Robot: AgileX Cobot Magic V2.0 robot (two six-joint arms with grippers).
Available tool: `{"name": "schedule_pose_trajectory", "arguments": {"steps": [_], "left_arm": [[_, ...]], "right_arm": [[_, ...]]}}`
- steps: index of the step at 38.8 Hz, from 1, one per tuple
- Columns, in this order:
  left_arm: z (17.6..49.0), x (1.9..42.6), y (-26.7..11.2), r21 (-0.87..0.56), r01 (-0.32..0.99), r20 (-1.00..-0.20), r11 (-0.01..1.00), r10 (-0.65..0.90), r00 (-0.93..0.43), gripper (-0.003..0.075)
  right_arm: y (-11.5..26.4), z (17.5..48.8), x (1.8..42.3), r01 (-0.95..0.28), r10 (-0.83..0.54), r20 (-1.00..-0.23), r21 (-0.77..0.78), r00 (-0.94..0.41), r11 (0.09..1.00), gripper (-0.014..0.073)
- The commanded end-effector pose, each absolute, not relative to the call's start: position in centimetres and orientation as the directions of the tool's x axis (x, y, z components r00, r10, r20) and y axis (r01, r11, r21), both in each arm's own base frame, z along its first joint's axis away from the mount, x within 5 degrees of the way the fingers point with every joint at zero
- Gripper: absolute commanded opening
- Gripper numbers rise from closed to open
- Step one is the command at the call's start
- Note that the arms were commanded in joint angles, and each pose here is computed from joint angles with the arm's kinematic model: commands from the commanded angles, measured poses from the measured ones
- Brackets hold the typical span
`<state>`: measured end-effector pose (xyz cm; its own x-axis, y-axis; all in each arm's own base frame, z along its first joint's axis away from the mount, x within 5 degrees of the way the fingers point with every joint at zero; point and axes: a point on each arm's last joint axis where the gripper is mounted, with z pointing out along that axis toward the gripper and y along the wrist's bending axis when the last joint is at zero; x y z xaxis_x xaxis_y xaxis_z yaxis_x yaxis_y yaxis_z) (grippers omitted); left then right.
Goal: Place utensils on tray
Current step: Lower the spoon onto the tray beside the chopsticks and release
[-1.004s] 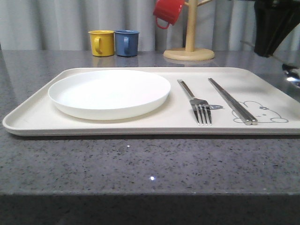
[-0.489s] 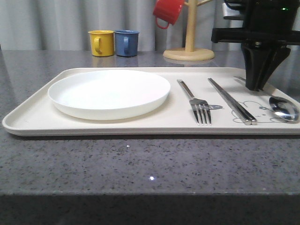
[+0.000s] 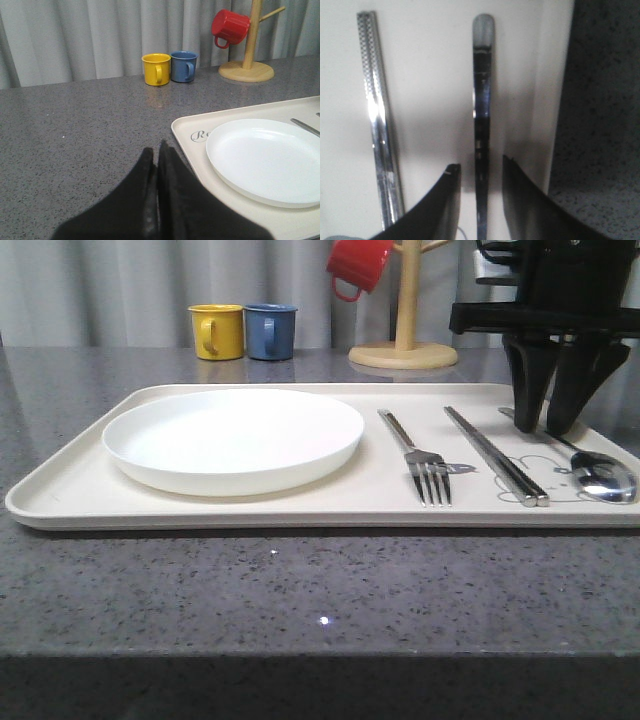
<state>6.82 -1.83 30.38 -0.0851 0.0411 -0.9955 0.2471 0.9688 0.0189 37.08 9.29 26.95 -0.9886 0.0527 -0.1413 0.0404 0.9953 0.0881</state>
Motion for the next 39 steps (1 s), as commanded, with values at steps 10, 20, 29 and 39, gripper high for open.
{"name": "schedule_pose_trajectory", "arguments": {"steps": [10,20,29,39], "left_arm": [[32.0,6.8,-1.7,0.001,0.234,-1.0,0.972,-0.002,0.013,-0.0018],[32.0,6.8,-1.7,0.001,0.234,-1.0,0.972,-0.002,0.013,-0.0018],[32.0,6.8,-1.7,0.001,0.234,-1.0,0.972,-0.002,0.013,-0.0018],[32.0,6.8,-1.7,0.001,0.234,-1.0,0.972,-0.002,0.013,-0.0018]], "right_arm": [[7.6,38.4,32.0,-0.043,-0.008,-0.386,0.08,-0.922,0.996,0.0202],[6.4,41.9,27.0,-0.126,-0.066,-0.556,0.071,-0.829,0.989,-0.0116],[5.1,38.1,21.9,-0.177,-0.083,-0.737,0.05,-0.671,0.983,-0.012],[2.8,31.1,13.3,-0.206,-0.116,-0.89,-0.026,-0.44,0.978,-0.012]]}}
